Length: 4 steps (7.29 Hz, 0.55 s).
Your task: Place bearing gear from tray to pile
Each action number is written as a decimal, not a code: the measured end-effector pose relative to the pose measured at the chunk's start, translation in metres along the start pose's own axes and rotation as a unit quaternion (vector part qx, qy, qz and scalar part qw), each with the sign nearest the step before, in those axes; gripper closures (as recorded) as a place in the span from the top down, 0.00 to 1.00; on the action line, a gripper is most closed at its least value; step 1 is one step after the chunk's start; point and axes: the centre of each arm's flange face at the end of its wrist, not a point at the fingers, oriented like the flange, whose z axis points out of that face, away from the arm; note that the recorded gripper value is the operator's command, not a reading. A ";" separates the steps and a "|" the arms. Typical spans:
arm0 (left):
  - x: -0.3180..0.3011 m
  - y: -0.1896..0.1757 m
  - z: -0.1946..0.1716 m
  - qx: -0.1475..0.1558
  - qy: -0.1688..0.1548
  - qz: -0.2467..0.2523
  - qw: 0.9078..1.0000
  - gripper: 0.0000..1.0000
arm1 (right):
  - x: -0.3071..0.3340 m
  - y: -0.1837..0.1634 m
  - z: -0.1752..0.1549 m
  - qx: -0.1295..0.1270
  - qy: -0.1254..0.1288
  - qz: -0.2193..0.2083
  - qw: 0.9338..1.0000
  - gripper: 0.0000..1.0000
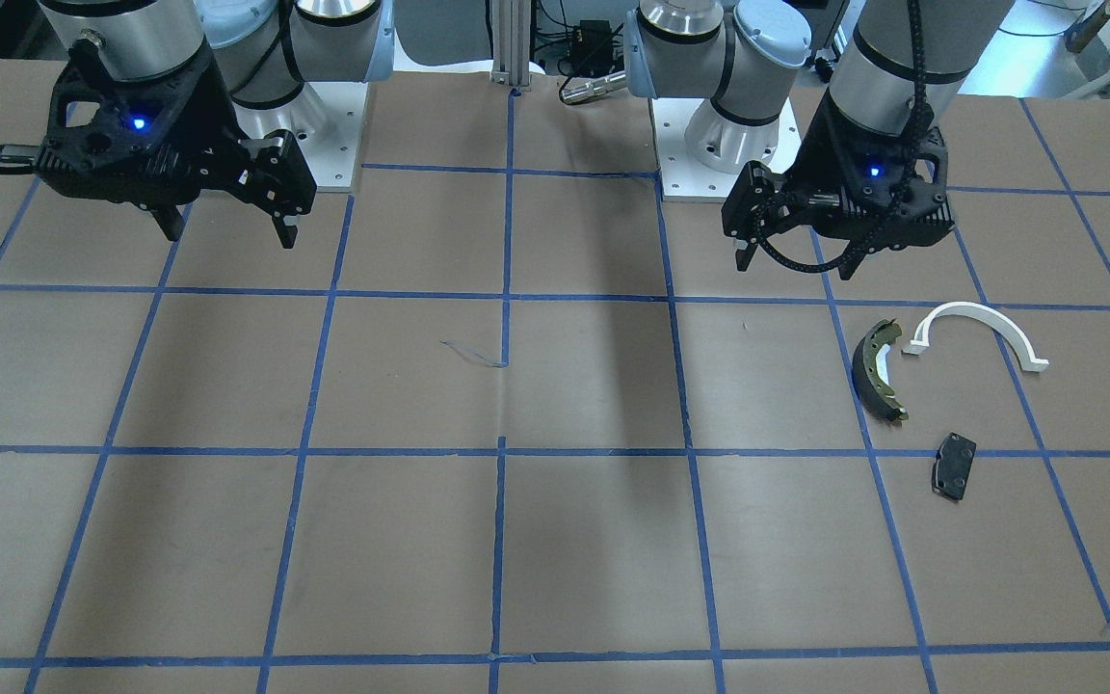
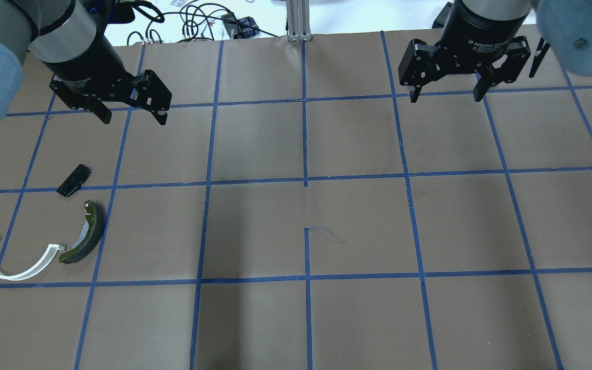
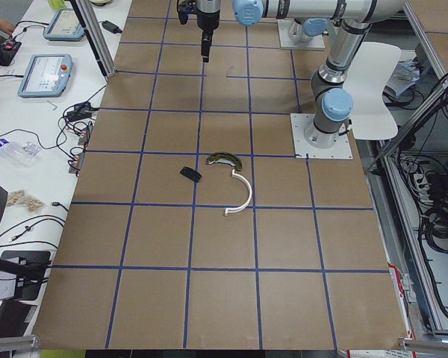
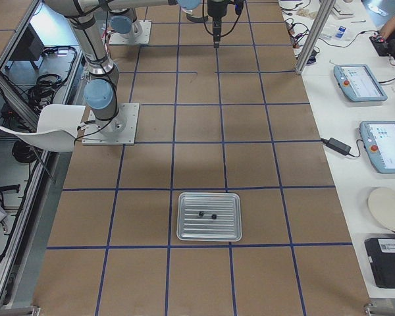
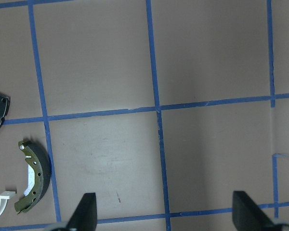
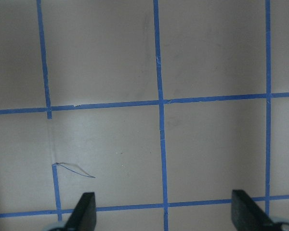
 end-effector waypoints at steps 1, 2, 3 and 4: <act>0.000 0.000 0.000 0.000 0.000 0.000 1.000 1.00 | 0.002 0.000 0.000 -0.003 0.001 0.000 1.000 1.00; 0.000 0.000 0.001 -0.001 0.000 0.000 1.000 1.00 | 0.006 -0.002 0.001 -0.004 0.006 -0.005 1.000 1.00; 0.000 0.000 0.002 -0.002 0.000 0.000 1.000 1.00 | 0.016 -0.005 0.002 -0.005 0.016 -0.016 1.000 1.00; 0.000 0.000 0.002 -0.002 0.000 0.000 1.000 1.00 | 0.043 -0.011 0.006 -0.013 0.024 -0.017 0.999 1.00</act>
